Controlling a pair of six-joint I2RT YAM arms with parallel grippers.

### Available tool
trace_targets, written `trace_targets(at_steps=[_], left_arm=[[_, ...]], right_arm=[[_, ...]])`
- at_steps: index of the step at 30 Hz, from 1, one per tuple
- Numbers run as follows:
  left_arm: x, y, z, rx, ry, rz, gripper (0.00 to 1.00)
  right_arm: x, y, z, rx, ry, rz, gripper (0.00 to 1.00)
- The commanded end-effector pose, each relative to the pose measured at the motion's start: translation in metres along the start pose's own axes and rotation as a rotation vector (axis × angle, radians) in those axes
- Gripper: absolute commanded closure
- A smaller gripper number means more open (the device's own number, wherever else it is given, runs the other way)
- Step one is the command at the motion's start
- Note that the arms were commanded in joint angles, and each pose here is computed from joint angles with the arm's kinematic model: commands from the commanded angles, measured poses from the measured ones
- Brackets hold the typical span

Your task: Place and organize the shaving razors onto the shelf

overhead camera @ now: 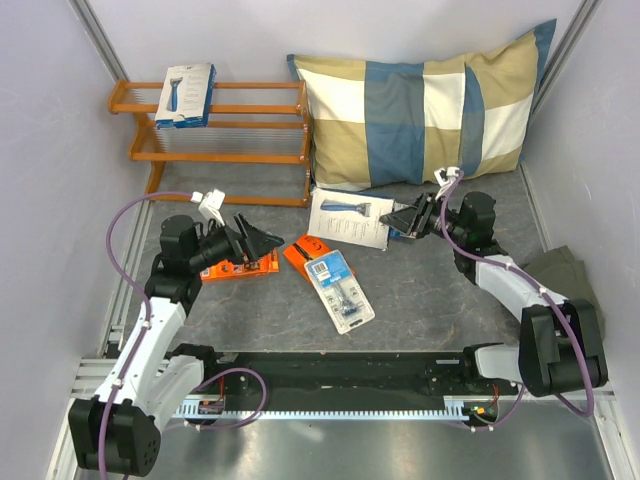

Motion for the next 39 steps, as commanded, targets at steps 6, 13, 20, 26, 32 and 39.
trace_targets(at_steps=[6,13,20,26,32,39], left_arm=[[-0.016,0.011,-0.002,0.003,-0.137,0.112,0.00],[-0.020,-0.003,0.008,0.039,-0.190,0.115,0.03],[-0.022,-0.017,0.018,0.074,-0.194,0.116,0.10],[-0.025,-0.024,0.014,0.064,-0.221,0.132,0.19],[-0.026,-0.029,0.008,0.067,-0.241,0.136,0.50],[-0.029,-0.031,0.007,0.095,-0.274,0.128,0.68]], right_arm=[[0.044,0.018,-0.005,0.217,0.312,-0.162,0.83],[0.077,0.003,0.008,0.288,0.400,-0.229,0.82],[0.097,0.005,0.011,0.282,0.444,-0.242,0.82],[0.102,0.010,0.012,0.266,0.450,-0.251,0.82],[0.100,0.013,0.018,0.274,0.457,-0.247,0.82],[0.093,0.016,0.027,0.292,0.412,-0.265,0.79]])
Point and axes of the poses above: each gripper's point midway between its finger pads, its own z axis out along the fingers, its own x axis along the line the jaws close on, y = z × x, the point moved 10 cm from there along -z, back along the fingers, and after that the axes turned 3 degrees about z, right-handed, at the moved point
